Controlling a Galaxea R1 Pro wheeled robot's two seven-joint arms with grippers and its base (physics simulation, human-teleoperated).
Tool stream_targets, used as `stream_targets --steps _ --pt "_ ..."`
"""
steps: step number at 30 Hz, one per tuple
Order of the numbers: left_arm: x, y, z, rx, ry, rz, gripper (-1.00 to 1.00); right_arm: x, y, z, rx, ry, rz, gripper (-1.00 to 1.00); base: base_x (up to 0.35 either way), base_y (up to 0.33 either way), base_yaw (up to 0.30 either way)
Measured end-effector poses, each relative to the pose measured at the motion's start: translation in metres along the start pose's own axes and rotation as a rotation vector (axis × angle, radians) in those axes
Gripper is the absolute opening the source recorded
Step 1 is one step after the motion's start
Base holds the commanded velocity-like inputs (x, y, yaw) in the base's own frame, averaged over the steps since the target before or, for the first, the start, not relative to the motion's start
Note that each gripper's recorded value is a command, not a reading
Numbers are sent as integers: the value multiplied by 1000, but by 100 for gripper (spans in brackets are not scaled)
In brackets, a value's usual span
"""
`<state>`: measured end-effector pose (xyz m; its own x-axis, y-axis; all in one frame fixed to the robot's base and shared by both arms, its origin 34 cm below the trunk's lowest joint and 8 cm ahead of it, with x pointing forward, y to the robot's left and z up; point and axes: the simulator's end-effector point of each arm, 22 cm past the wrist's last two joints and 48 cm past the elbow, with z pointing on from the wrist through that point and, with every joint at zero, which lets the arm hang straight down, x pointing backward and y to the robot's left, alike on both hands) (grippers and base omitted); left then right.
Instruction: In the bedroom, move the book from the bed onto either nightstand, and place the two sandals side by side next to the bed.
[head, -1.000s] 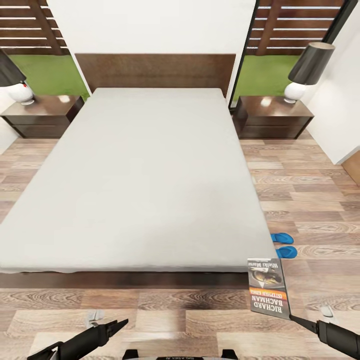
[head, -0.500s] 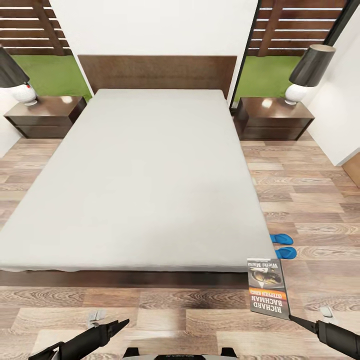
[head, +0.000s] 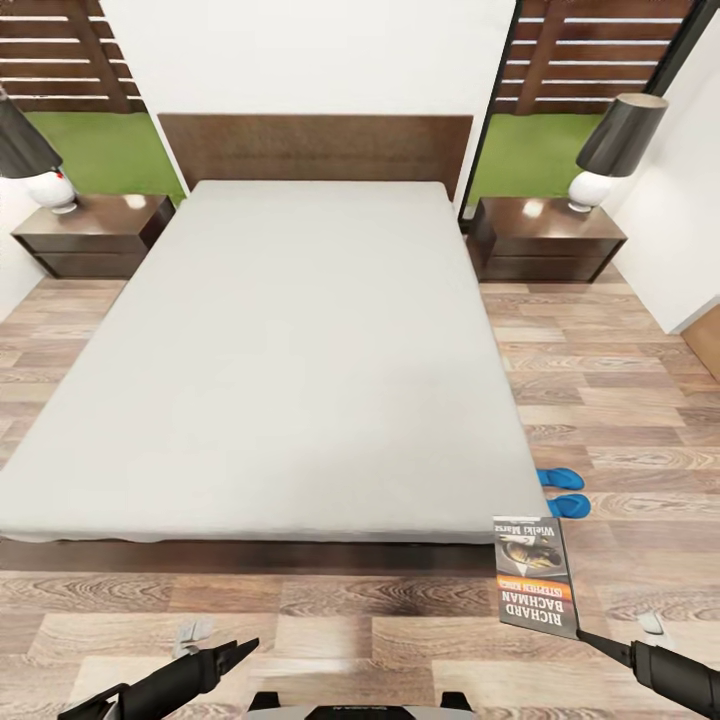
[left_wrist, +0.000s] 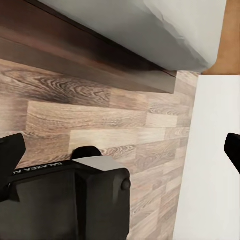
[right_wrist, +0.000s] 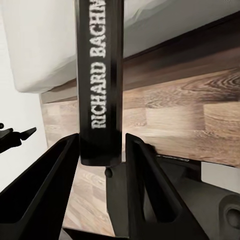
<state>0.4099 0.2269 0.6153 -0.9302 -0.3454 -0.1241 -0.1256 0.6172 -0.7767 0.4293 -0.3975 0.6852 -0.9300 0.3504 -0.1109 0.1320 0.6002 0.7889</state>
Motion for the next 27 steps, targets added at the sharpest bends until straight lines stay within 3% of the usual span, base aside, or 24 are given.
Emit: stream_targets --steps 16,27 --pt "3 -12 -11 1 1 2 100 3 12 -11 -1 -1 -2 -100 0 0 23" --pt "2 -21 -19 3 -5 9 100 3 21 -19 -4 -6 -10 -100 0 0 192"
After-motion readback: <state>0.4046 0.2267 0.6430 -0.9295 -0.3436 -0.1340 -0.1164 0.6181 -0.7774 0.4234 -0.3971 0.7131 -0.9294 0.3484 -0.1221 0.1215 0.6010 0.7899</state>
